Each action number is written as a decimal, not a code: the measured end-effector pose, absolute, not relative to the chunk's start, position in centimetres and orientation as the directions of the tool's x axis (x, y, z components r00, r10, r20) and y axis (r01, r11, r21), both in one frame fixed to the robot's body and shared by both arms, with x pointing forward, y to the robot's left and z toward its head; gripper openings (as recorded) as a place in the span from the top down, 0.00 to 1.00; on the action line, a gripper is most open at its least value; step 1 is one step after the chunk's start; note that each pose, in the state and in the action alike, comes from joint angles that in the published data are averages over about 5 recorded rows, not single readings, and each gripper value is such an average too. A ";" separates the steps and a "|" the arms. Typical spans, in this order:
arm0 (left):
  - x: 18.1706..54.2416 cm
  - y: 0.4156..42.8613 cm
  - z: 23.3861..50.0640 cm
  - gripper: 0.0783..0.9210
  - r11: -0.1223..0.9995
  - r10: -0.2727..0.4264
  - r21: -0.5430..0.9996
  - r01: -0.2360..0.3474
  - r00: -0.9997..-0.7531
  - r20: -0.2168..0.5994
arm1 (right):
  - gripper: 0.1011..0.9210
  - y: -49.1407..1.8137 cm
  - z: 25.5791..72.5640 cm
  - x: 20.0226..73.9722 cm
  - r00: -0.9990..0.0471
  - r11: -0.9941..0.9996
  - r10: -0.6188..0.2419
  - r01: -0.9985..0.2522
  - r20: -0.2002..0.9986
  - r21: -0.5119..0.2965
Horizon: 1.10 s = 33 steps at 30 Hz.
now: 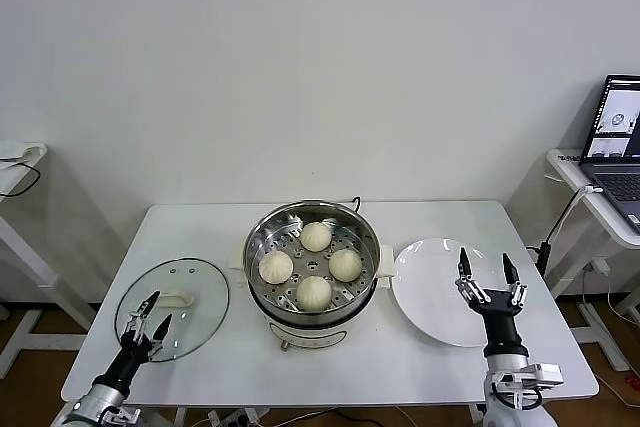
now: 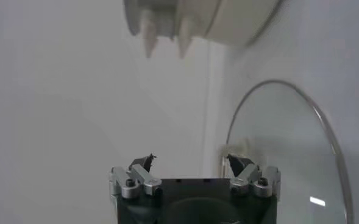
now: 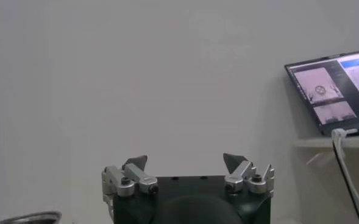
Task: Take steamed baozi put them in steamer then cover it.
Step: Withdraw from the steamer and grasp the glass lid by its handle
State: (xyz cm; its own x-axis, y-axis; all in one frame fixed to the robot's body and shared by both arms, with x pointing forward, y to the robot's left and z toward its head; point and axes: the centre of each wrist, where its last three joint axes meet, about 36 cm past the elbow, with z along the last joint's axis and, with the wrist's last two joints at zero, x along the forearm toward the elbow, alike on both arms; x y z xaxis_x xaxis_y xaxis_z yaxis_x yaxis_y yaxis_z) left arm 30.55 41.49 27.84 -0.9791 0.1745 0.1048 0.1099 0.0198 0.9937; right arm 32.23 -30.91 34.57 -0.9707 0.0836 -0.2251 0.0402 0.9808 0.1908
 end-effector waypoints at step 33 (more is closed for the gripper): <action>37.9 42.3 25.7 0.26 -0.046 0.155 0.995 0.086 -0.984 0.093 | 0.12 -31.2 33.6 31.4 -0.976 0.988 0.078 0.048 -0.205 0.147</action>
State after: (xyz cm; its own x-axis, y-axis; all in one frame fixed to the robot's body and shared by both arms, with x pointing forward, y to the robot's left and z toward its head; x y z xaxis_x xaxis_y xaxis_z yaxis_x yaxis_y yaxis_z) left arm 37.89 42.33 25.71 -0.9835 0.1552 0.0925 0.0864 -0.0460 0.9952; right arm 31.41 -31.16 33.57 -0.9757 0.0784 -0.2046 0.0485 0.9879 0.1475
